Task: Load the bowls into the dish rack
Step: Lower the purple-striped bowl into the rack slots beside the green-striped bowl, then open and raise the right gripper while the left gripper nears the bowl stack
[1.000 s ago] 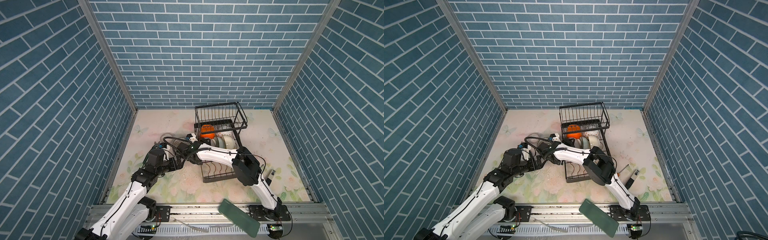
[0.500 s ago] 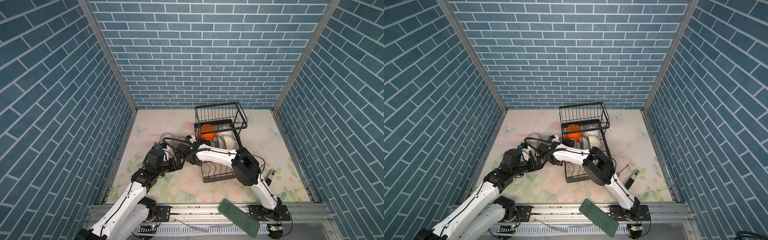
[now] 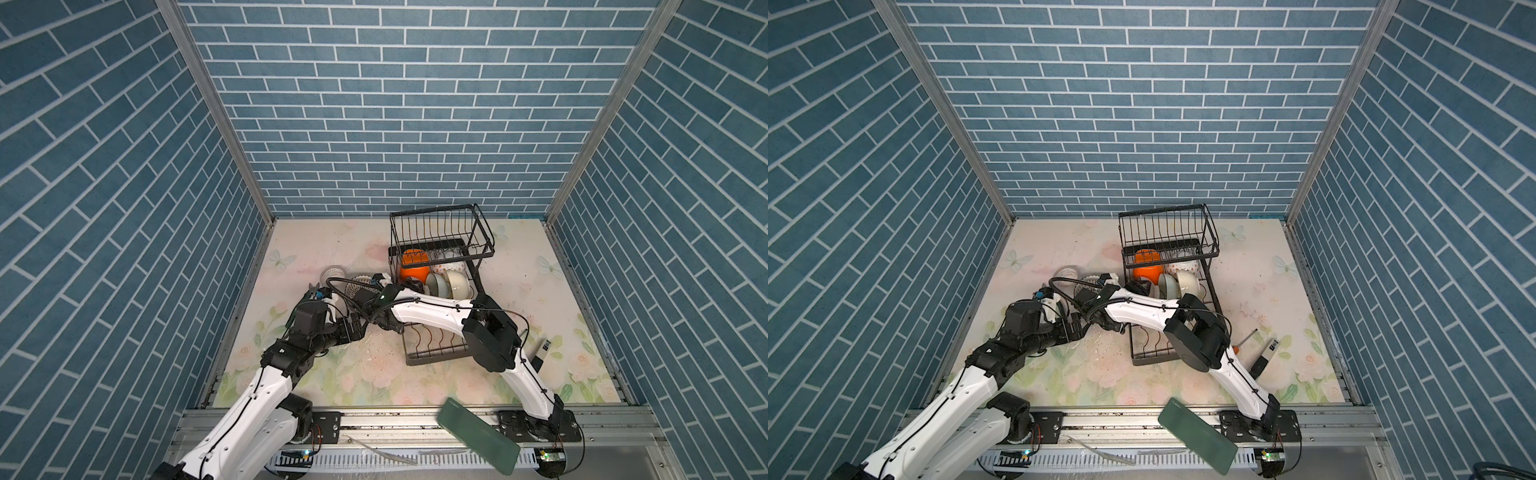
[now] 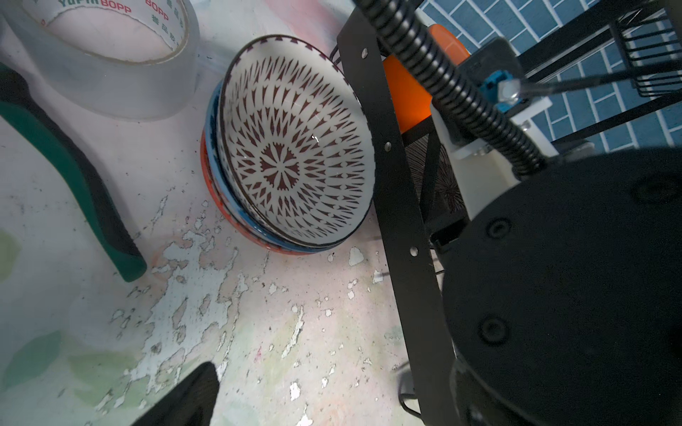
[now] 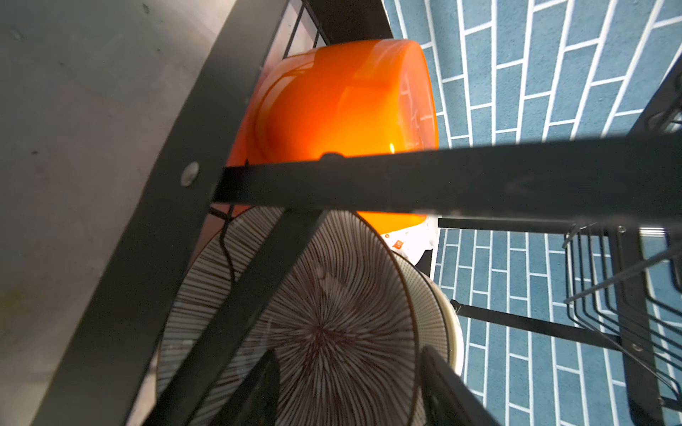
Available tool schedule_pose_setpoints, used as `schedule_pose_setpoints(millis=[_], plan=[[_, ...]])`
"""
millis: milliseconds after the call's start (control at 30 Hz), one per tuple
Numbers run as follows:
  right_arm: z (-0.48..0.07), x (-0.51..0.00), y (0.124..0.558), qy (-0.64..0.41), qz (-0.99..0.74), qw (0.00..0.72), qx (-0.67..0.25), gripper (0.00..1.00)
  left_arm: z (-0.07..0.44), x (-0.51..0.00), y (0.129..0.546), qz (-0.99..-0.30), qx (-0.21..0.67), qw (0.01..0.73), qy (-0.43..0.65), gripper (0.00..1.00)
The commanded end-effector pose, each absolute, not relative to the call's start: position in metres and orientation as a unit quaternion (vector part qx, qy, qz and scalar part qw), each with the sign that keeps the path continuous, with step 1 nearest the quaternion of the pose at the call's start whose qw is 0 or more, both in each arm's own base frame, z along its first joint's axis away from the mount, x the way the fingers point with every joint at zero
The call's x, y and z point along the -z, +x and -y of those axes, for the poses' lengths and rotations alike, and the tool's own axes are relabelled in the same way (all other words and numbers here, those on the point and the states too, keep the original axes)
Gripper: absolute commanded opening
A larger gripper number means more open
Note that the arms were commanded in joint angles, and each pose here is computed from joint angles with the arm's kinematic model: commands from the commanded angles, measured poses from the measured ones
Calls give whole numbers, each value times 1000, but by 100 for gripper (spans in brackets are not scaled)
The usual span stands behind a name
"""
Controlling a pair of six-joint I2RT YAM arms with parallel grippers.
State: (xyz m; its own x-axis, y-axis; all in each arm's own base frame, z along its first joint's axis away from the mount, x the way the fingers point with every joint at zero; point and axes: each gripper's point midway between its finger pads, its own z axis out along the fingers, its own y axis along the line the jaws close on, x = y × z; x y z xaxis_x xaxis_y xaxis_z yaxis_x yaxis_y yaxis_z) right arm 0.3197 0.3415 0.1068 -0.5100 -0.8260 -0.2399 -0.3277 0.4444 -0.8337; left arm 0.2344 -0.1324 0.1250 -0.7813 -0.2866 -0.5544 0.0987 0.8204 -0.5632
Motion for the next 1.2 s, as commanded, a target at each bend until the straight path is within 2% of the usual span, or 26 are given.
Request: schedule_pose_setpoints(millis=[0, 533, 867, 1167], plan=[[-338, -124, 311, -346, -799, 341, 354, 63, 127, -121, 233, -899, 285, 327, -56, 100], [-332, -154, 291, -319, -840, 354, 260, 64, 120, -116, 233, -907, 266, 320, -72, 100], [-344, -151, 268, -331, -864, 356, 130, 63, 117, -115, 238, -919, 242, 301, -72, 100], [-335, -159, 241, -354, -867, 350, 35, 63, 95, -127, 249, -941, 153, 289, -82, 100]])
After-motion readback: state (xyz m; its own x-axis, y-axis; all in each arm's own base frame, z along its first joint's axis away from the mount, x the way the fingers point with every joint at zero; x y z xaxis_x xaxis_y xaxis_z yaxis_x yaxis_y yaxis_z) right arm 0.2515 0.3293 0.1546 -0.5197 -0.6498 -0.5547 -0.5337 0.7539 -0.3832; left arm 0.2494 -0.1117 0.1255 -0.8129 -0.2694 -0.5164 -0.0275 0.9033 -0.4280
